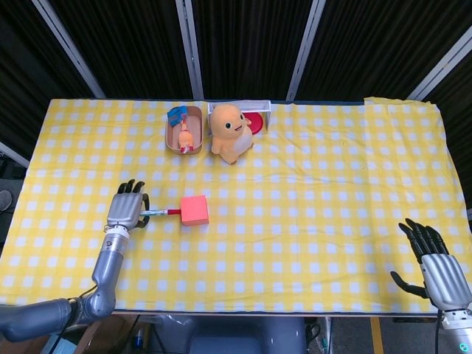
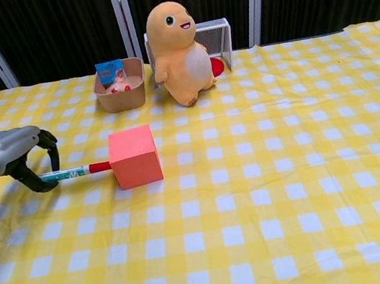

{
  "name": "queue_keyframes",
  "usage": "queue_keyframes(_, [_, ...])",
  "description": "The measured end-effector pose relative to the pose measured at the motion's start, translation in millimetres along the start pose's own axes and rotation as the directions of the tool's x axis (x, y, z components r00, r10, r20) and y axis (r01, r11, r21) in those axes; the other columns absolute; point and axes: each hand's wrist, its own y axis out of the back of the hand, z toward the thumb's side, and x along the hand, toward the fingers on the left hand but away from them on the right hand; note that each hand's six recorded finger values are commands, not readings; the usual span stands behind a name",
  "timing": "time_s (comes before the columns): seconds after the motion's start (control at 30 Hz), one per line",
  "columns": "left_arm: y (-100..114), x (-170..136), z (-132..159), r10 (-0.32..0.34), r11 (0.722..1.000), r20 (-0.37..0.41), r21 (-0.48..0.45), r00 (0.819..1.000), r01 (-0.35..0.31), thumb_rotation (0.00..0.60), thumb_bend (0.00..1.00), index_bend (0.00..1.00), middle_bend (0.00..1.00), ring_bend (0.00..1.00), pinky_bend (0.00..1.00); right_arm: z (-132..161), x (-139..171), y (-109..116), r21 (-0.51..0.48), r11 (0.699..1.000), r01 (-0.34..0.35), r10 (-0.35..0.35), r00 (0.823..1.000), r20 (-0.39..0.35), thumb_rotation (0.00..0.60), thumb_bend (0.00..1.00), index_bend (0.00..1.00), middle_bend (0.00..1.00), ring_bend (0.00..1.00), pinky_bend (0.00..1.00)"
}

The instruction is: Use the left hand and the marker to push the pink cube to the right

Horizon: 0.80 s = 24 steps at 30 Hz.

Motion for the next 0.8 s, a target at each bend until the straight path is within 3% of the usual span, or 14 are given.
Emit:
queue_keyframes(0.6, [-7, 7, 62, -0.014, 1.0, 0.065, -0.002, 0.998, 0.015, 0.6, 0.45, 0.59, 0.1, 0.0, 0.08, 0, 0, 1, -0.012, 1.0, -0.001, 0.001, 1.0, -0.005, 0.6, 0.32, 0.0, 0.0, 0.0, 0.0])
queue_keyframes(0.8, [-8, 7, 71, -0.011, 1.0, 0.06, -0.001, 0.998, 0.011, 0.6, 0.45, 0.59, 0.1, 0.0, 0.08, 0, 0, 2, -0.015, 1.0, 0.0, 0.0, 1.0, -0.003, 0.6, 0.32, 0.0, 0.0, 0.0, 0.0])
